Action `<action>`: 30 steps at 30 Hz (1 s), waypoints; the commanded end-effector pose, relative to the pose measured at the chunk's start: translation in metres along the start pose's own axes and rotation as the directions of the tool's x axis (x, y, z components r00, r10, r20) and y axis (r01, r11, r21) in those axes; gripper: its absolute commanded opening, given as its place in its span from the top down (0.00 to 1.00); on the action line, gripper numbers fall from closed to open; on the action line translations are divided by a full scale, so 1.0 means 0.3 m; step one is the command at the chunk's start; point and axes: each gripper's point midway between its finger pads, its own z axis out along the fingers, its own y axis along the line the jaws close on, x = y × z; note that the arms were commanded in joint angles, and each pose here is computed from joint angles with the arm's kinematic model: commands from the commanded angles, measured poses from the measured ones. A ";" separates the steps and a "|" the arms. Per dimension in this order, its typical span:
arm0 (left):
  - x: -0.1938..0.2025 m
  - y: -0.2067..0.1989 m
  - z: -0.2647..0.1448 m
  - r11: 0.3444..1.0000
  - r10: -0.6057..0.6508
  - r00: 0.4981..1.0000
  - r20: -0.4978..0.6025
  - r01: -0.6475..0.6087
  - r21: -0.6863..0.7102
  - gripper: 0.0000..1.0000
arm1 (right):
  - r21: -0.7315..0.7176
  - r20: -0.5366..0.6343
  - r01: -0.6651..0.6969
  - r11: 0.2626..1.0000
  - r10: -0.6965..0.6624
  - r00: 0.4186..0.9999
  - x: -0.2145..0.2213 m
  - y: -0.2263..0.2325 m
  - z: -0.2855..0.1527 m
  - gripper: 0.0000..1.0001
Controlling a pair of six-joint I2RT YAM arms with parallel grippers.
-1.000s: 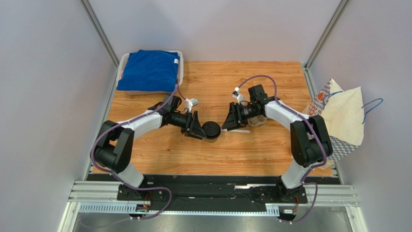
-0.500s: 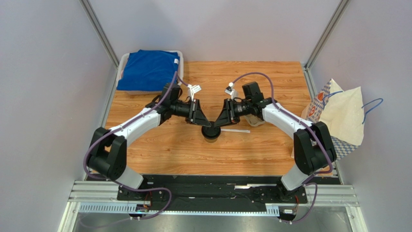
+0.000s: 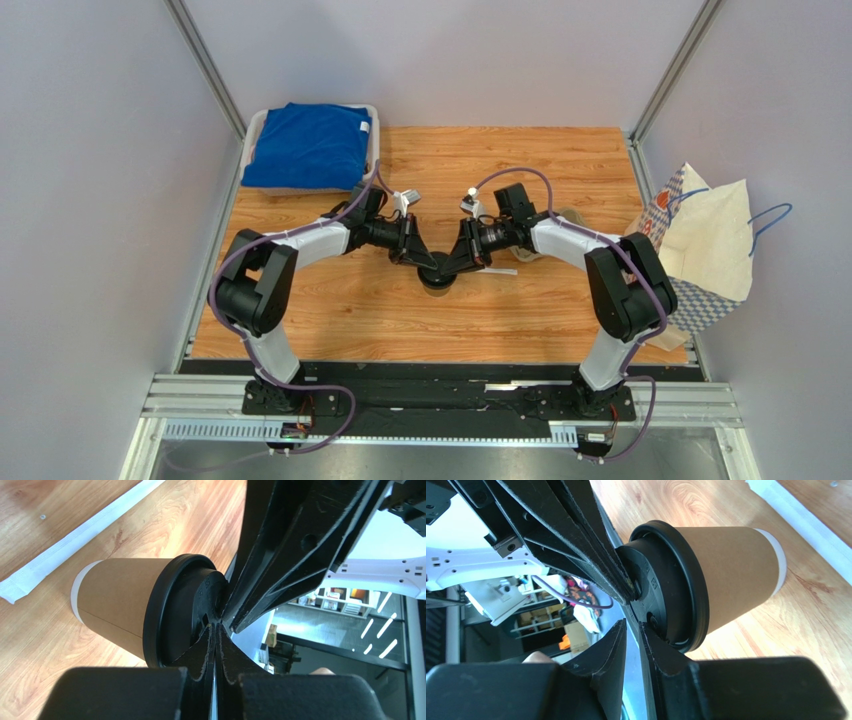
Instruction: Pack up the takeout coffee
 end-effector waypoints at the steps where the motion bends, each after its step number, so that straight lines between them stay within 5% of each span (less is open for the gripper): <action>1: 0.002 0.107 0.015 0.996 -0.028 1.000 0.002 0.028 -0.079 0.99 | 0.121 0.009 -0.043 0.992 0.042 0.999 0.009 -0.152 0.033 0.76; 8: 0.029 0.147 0.021 0.994 -0.058 0.998 -0.016 0.057 -0.091 1.00 | 0.136 0.004 -0.081 0.987 0.081 0.997 0.012 -0.208 0.029 0.77; 16: -0.071 -0.155 -0.026 0.979 0.168 0.984 0.065 -0.174 0.106 0.84 | 0.011 0.007 0.137 0.990 -0.137 0.991 -0.048 0.055 -0.006 0.70; 21: -0.079 -0.273 -0.066 0.963 0.205 0.974 0.093 -0.218 0.156 0.78 | -0.040 0.040 0.196 0.980 -0.195 0.980 -0.065 0.204 -0.069 0.64; 25: -0.075 -0.252 -0.130 0.976 0.188 0.975 0.121 -0.200 0.089 0.78 | -0.005 0.087 0.186 0.983 -0.184 0.979 -0.030 0.223 -0.138 0.63; 30: -0.076 -0.097 -0.168 0.979 0.189 0.971 0.145 -0.173 -0.111 0.79 | 0.165 0.137 0.104 0.981 -0.127 0.982 0.002 0.056 -0.154 0.65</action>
